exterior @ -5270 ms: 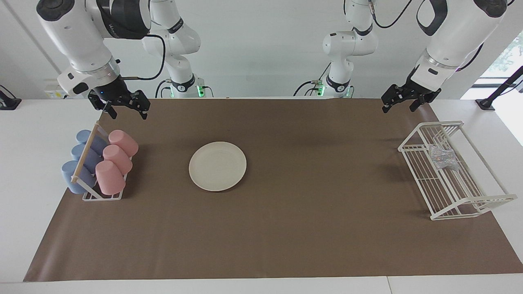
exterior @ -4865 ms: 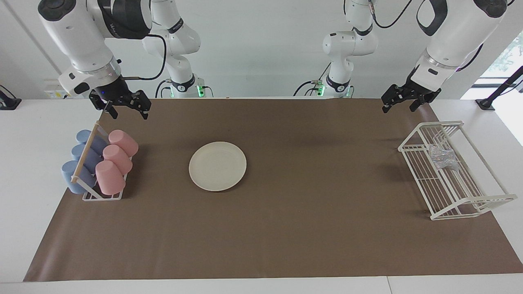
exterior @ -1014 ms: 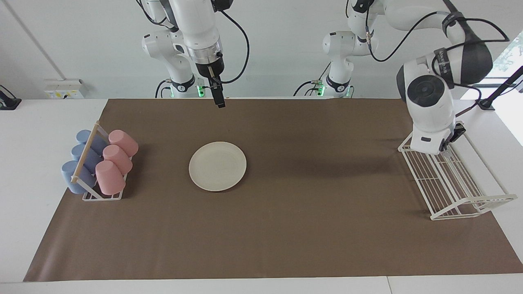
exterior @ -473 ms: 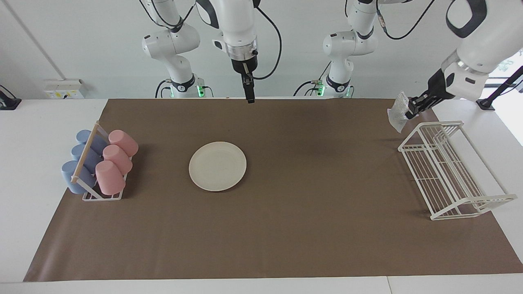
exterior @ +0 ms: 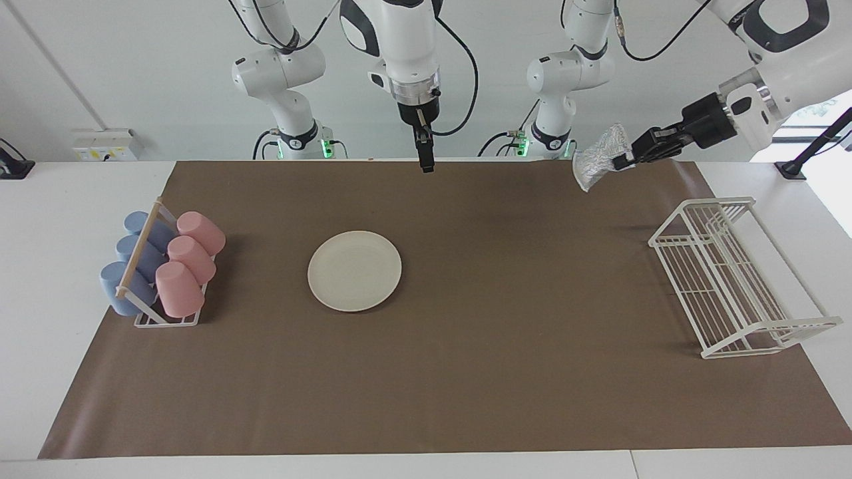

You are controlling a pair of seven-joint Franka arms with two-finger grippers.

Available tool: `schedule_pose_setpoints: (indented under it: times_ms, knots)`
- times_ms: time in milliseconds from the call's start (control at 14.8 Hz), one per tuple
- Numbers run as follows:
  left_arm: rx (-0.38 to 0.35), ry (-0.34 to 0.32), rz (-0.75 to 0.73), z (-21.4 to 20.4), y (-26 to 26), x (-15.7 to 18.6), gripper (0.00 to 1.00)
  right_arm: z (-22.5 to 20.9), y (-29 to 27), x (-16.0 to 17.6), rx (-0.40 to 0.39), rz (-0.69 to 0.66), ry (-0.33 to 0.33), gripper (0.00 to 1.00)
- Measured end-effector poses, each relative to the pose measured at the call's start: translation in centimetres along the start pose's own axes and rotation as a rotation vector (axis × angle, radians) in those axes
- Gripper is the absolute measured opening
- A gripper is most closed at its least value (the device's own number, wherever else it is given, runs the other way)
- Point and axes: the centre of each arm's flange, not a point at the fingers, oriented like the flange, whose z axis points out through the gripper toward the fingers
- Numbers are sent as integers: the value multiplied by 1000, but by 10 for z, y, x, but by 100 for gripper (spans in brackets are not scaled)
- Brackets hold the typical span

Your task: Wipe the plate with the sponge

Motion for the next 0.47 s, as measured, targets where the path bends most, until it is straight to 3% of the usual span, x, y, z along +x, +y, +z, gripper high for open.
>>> schedule_pose_setpoints:
  times_ms: [473]
  knots:
    - [-345, -58, 53, 97, -67, -14, 4, 22, 19, -46, 49, -63, -66, 100]
